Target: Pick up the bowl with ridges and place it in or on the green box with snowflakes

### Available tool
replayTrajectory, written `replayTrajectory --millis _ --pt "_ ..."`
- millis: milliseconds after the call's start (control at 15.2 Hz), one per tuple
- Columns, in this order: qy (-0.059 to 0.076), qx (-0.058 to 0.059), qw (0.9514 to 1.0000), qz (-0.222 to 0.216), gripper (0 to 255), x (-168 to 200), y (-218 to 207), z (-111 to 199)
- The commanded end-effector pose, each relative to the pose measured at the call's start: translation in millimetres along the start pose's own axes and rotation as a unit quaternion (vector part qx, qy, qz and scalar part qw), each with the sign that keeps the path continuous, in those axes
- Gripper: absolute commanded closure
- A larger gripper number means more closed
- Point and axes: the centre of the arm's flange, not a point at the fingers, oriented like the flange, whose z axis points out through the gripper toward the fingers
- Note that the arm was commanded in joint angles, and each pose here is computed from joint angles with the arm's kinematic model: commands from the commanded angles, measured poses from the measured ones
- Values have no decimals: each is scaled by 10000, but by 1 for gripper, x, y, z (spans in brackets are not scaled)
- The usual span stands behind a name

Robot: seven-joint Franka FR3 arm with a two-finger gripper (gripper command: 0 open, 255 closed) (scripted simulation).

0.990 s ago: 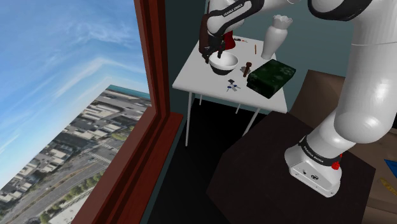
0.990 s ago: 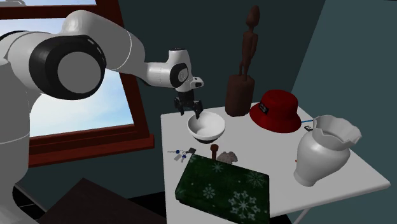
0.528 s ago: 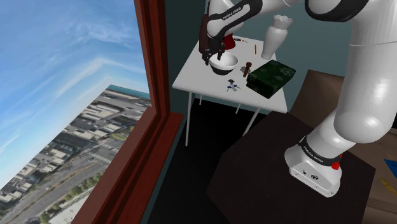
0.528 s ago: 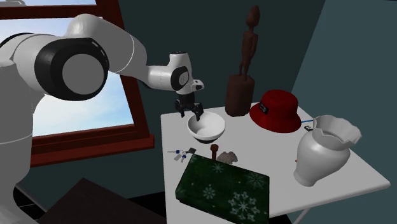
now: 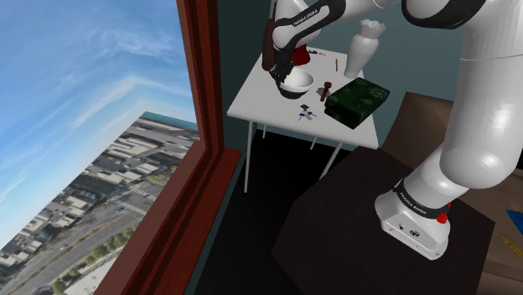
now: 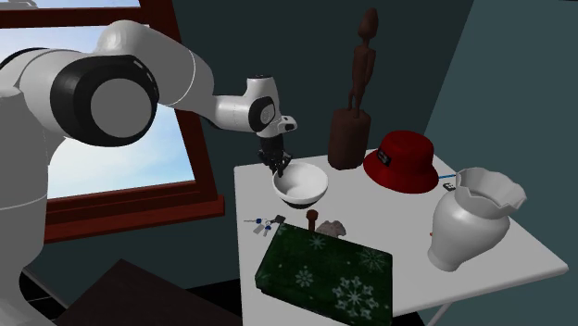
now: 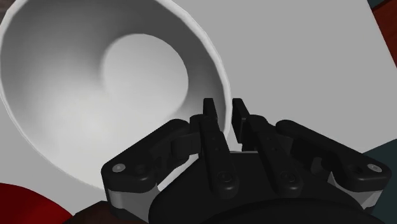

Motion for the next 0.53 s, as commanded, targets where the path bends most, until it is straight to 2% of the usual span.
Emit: replayTrajectory --millis 0,198,462 --pt "-2 0 10000 0 255 0 0 0" --pt "-2 0 10000 0 255 0 0 0" --pt "-2 0 10000 0 255 1 3 -21"
